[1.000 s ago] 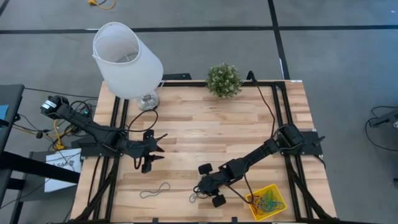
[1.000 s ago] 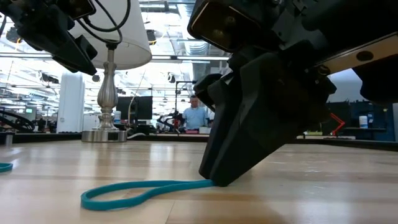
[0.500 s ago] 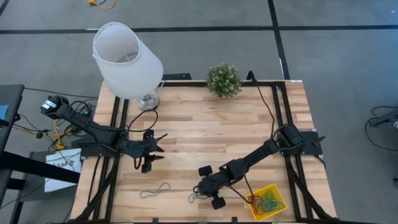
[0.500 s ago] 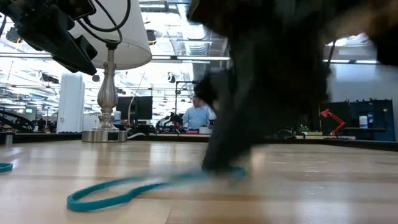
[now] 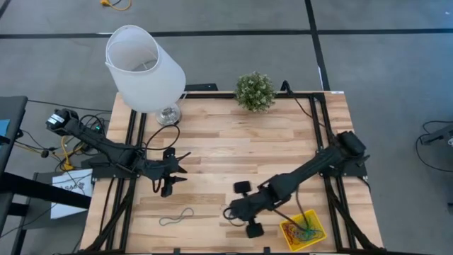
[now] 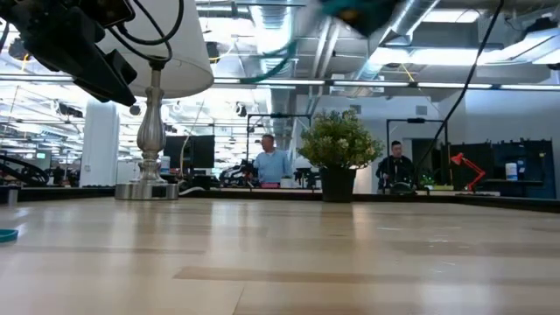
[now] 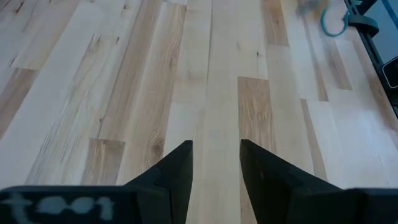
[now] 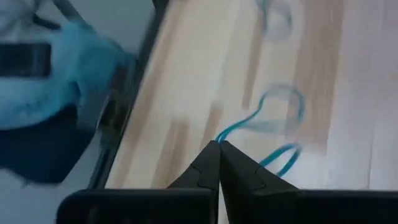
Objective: Pick and place rubber bands into bin
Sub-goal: Put the blue rubber band into the yellow basket
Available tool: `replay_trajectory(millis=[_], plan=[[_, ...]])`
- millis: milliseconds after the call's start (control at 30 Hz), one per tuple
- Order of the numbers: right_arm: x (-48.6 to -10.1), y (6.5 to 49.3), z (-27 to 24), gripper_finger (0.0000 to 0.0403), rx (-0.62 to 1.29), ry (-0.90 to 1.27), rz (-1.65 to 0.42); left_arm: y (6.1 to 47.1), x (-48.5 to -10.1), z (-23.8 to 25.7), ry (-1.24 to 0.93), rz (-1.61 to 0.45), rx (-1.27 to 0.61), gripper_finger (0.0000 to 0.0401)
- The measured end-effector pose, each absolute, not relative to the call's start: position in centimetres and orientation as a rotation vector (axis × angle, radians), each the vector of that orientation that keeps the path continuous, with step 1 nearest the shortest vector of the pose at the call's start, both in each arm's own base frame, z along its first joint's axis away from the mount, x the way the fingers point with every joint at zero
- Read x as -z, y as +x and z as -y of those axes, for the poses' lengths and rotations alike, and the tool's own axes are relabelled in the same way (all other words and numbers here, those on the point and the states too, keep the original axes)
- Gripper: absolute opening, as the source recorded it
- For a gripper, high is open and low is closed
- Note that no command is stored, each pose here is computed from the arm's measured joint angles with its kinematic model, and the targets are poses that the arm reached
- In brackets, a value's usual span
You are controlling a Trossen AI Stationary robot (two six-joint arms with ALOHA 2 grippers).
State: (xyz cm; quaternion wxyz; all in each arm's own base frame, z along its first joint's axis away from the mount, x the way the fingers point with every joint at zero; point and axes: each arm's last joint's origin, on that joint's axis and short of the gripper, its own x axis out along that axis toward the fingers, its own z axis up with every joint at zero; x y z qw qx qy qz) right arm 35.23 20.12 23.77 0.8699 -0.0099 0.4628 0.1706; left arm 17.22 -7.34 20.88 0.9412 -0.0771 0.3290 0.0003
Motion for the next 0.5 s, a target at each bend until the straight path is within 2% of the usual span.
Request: replay_trajectory(millis=[233,500], plan=[[-27.7,29.6,-21.5,0.0,-0.191,0.287,-1.147,17.2,-20.8,7.3,-0.156,-0.675,-0.002,0.0121],[-29.2,22.7,-23.9,0.0,0.075,0.523,-1.354,17.2,-20.8,7.3,-0.156,-0.675,-0.002,0.0121]])
